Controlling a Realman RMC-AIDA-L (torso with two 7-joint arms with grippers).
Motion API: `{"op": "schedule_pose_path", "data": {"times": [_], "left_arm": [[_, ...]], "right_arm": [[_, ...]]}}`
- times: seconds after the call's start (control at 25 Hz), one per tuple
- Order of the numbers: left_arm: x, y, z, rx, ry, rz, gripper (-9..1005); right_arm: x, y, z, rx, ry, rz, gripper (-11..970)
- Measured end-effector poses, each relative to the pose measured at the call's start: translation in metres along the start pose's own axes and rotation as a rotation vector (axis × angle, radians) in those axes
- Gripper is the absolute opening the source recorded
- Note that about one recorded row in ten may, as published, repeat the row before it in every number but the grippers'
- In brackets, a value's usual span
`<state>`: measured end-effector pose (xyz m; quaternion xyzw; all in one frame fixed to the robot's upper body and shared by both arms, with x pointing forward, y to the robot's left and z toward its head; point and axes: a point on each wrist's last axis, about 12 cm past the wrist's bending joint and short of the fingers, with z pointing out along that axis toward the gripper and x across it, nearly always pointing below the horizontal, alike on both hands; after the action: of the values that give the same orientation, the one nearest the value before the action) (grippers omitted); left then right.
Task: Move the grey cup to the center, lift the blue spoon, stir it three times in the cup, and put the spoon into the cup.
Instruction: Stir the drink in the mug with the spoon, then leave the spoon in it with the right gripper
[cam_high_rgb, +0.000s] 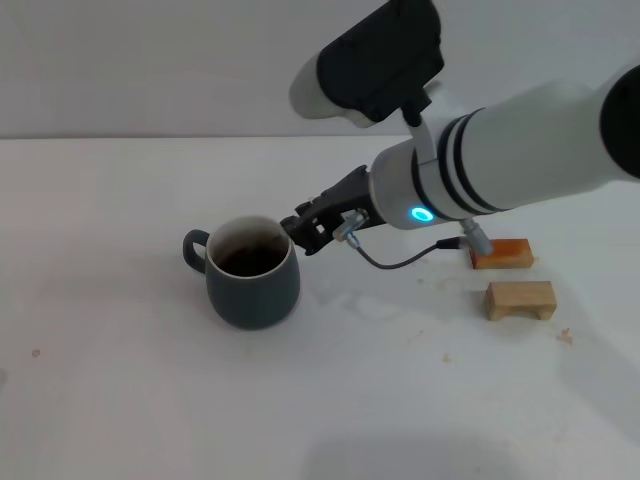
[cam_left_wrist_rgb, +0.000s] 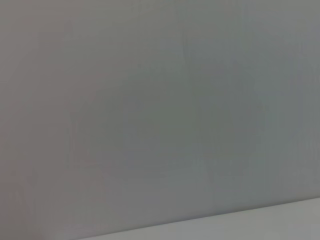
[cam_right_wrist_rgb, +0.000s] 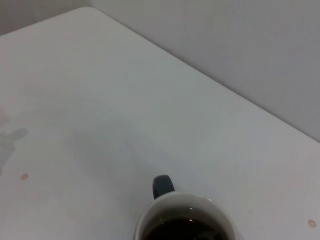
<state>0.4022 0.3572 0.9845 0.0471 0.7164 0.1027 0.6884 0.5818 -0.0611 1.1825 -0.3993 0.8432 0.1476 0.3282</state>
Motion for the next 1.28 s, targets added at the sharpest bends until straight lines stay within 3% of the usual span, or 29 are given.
{"op": "schedule_pose_path", "data": {"times": [0.24,0.6,0.96,1.2,1.28], "left_arm": [[0.0,0.0,0.0,0.0,0.0,0.0,-2],[-0.002,0.001,0.003,0.003,-0.009,0.004,-2],[-0.003,0.001,0.001,0.001,-0.022,0.002,-2],[-0.002,0.002,-0.003,-0.005,-0.018,0.001,-2],[-0.001,0.002,-0.003,-0.005,-0.017,0.001,-2]], "right_arm": [[0.004,0.002,-0.006,-0.011,0.003,0.01,158],[0.001,0.023,-0.002,-0.084,0.002,-0.018,158],[-0.005,0.017,0.006,-0.067,-0.06,0.006,158],[-0.006,0.024,0.005,-0.083,-0.07,-0.046,158],[-0.005,0.025,0.003,-0.085,-0.072,-0.046,242]]}}
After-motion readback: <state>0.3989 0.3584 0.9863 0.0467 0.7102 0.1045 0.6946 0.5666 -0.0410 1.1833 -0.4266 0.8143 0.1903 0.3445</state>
